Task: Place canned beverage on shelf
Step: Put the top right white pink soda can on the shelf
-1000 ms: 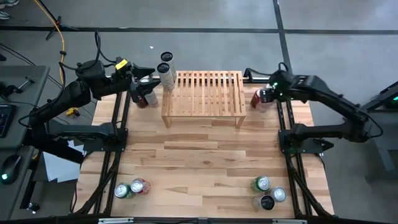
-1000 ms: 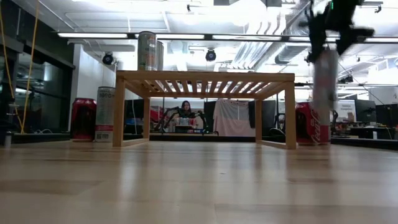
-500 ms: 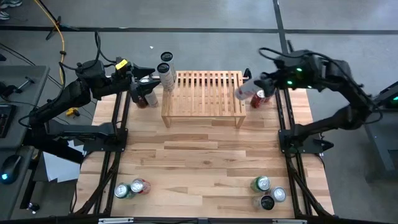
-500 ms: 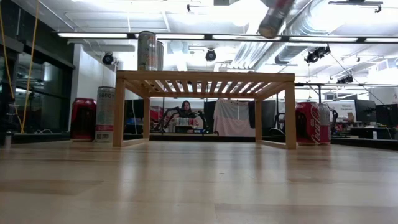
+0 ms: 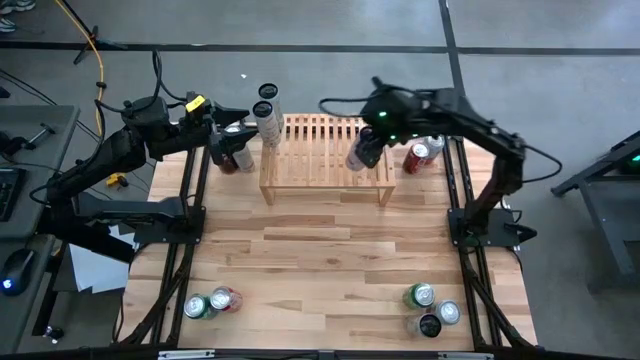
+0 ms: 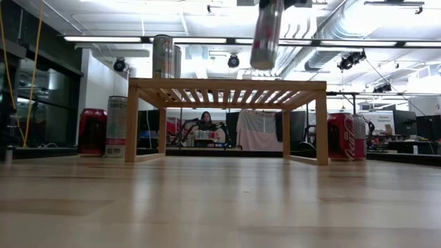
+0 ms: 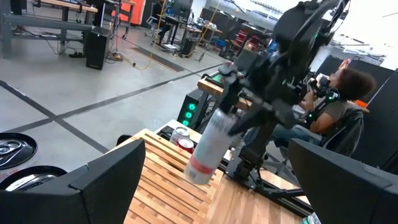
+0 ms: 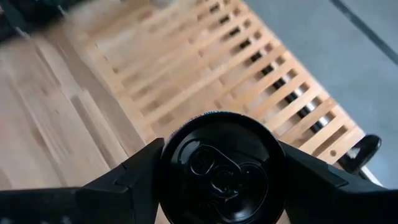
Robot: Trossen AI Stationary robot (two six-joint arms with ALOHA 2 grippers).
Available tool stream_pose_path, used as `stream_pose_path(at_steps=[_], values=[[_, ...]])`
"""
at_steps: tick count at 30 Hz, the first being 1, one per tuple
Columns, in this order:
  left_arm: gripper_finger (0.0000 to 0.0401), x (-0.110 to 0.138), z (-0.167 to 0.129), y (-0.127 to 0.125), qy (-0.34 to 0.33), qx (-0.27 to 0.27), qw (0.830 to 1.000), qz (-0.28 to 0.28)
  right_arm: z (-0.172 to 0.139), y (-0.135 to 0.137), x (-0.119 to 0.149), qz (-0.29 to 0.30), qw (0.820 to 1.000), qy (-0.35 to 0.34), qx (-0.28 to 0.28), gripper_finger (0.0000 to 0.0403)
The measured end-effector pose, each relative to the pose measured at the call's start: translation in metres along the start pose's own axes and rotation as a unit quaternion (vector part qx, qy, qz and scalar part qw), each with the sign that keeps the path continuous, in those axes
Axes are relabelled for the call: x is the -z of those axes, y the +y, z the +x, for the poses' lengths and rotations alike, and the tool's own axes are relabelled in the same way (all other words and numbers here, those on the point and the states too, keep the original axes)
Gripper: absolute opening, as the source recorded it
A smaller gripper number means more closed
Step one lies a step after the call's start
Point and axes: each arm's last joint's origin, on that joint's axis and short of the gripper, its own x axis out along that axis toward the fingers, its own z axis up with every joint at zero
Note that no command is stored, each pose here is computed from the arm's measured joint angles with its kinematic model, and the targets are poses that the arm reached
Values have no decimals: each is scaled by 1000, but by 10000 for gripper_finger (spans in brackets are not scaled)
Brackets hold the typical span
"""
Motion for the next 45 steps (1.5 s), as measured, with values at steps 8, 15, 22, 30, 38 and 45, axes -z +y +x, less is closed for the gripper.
stream_pose_path(at_steps=[8,15,22,30,38,45], values=[[386,0,0,0,0,0,1000,-4,30,7,-2,-2,999,52,16,243],[386,0,0,0,0,0,1000,-4,32,8,-2,3,998,53,17,243],[386,0,0,0,0,0,1000,-4,32,8,-2,12,998,53,17,250],[386,0,0,0,0,0,1000,-4,32,8,-2,14,998,51,18,316],[386,0,0,0,0,0,1000,-4,32,9,-5,4,999,37,12,321],[386,0,0,0,0,0,1000,-4,20,8,-9,-15,1000,-6,-3,322]])
